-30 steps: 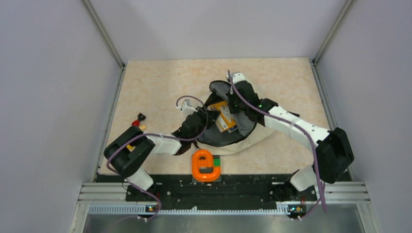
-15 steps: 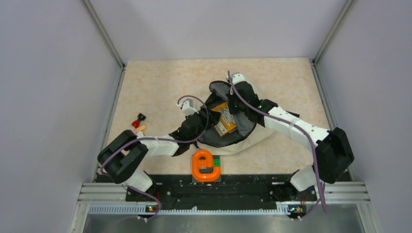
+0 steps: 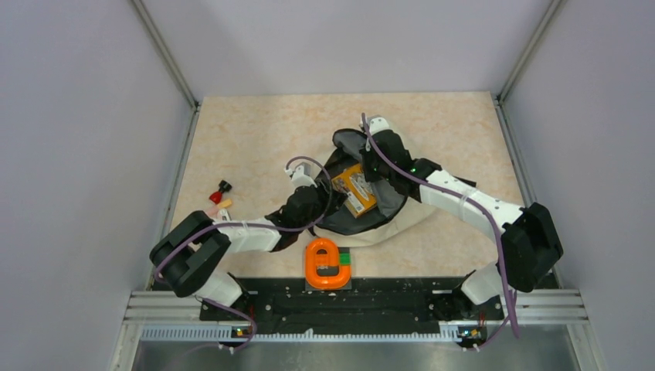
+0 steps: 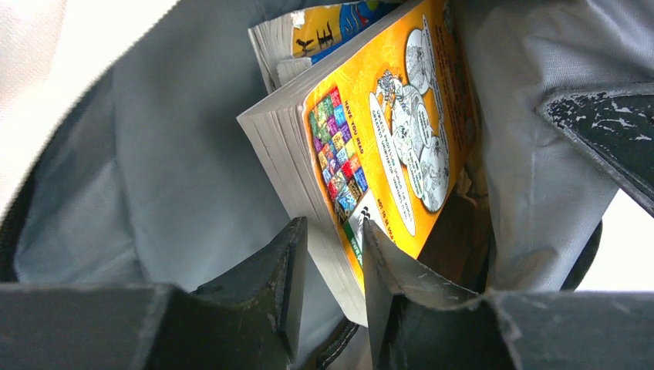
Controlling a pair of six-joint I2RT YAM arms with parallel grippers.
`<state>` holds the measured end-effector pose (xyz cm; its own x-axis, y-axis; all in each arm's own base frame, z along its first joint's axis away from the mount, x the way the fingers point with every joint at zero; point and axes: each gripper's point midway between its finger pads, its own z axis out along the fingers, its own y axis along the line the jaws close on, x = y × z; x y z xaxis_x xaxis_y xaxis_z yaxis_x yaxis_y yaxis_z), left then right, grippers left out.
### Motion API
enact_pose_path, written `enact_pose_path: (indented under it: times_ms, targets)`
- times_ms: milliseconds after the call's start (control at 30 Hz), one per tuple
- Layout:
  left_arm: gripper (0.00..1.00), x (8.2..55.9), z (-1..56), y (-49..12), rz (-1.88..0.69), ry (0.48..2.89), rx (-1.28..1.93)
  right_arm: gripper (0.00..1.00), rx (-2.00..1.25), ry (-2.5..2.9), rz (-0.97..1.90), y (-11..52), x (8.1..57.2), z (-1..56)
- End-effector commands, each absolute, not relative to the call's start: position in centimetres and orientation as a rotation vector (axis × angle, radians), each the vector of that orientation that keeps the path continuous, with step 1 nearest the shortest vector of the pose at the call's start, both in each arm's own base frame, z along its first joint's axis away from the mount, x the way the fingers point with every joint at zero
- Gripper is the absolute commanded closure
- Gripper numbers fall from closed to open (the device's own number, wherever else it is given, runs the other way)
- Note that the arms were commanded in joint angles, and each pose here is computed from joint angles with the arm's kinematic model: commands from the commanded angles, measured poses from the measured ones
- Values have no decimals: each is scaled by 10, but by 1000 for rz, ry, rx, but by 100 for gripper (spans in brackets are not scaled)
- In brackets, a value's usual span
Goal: Pack the student bag
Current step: Place the book in the student bag.
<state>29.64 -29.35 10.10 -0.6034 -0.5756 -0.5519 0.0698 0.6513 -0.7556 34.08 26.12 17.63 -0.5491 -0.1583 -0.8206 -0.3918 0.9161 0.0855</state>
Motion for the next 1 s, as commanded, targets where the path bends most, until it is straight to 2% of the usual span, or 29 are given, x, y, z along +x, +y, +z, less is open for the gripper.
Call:
enact_pose_path:
  times_ms: [0, 167, 500, 633, 733, 767, 800, 900, 967]
  targets:
    - [65, 299, 117, -319, -1097, 1992, -340, 100, -366, 2030, 438, 278, 348, 219]
    - [70, 314, 124, -338, -1130, 1961, -303, 100, -371, 2038, 431, 279, 350, 215]
    - [70, 336, 125, -338, -1021, 1909, -269, 100, -372, 2050, 412, 279, 352, 209]
    - [62, 330, 130, -322, -995, 1876, -283, 100, -377, 2053, 416, 280, 352, 209]
    - [44, 326, 137, -296, -916, 1824, -303, 100, -398, 2068, 429, 282, 349, 207]
    - [39, 326, 142, -285, -878, 1796, -318, 96, -412, 2077, 438, 284, 348, 207]
    - [35, 325, 147, -276, -853, 1778, -320, 87, -424, 2083, 447, 286, 346, 208]
    - [32, 315, 152, -254, -762, 1791, -285, 45, -434, 2094, 450, 284, 342, 213]
    - [29, 305, 159, -248, -745, 1800, -216, 30, -415, 2084, 428, 276, 340, 222]
